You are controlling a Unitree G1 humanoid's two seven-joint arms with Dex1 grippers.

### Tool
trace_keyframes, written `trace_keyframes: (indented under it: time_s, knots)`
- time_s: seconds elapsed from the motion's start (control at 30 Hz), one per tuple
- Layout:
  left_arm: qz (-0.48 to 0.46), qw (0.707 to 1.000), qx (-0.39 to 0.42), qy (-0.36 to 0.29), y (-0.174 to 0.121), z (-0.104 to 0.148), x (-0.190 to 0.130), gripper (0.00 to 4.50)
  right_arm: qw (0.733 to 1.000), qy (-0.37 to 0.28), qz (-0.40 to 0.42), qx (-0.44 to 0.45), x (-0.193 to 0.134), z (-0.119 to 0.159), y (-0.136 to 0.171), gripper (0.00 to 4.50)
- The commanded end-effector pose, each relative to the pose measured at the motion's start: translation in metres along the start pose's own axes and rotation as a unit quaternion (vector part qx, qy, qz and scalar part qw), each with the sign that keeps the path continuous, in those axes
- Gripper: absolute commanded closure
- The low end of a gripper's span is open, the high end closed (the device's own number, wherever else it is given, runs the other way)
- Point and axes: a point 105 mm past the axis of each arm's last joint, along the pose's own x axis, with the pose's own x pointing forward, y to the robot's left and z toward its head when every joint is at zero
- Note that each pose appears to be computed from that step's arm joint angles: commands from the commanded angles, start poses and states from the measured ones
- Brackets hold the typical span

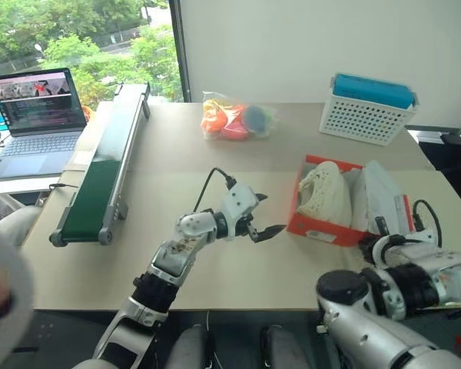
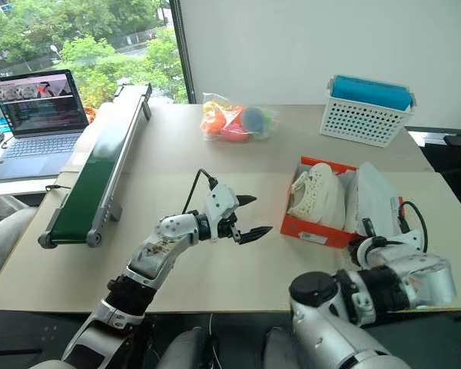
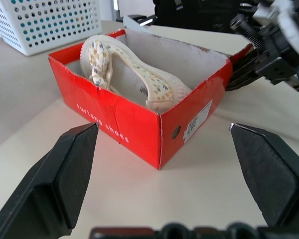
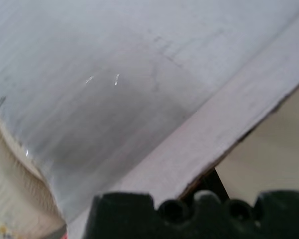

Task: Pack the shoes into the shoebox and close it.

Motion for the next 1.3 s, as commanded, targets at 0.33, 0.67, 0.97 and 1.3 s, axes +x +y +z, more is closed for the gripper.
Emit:
trace_keyframes:
  time_s: [0.33, 0.67, 0.97, 1.3]
  knots:
    - [0.014, 0.999, 0.026, -0.014, 0.011, 0.015, -0.002, 0.0, 0.973, -0.148, 0.038, 0.171, 0.023, 0.04, 0.007, 4.42]
    - [0.011, 0.999, 0.034, -0.01, 0.015, 0.017, -0.003, 0.0, 0.907, -0.24, 0.201, 0.282, 0.01, 0.064, 0.034, 4.42]
    - [0.003, 0.999, 0.033, -0.006, 0.012, 0.017, -0.003, 0.0, 0.875, -0.355, 0.312, -0.1, -0.064, 0.054, 0.113, 4.42]
    - [0.004, 1.0, 0.031, -0.006, 0.011, 0.016, -0.002, 0.0, 0.71, -0.278, 0.277, -0.584, -0.059, -0.026, 0.136, 4.42]
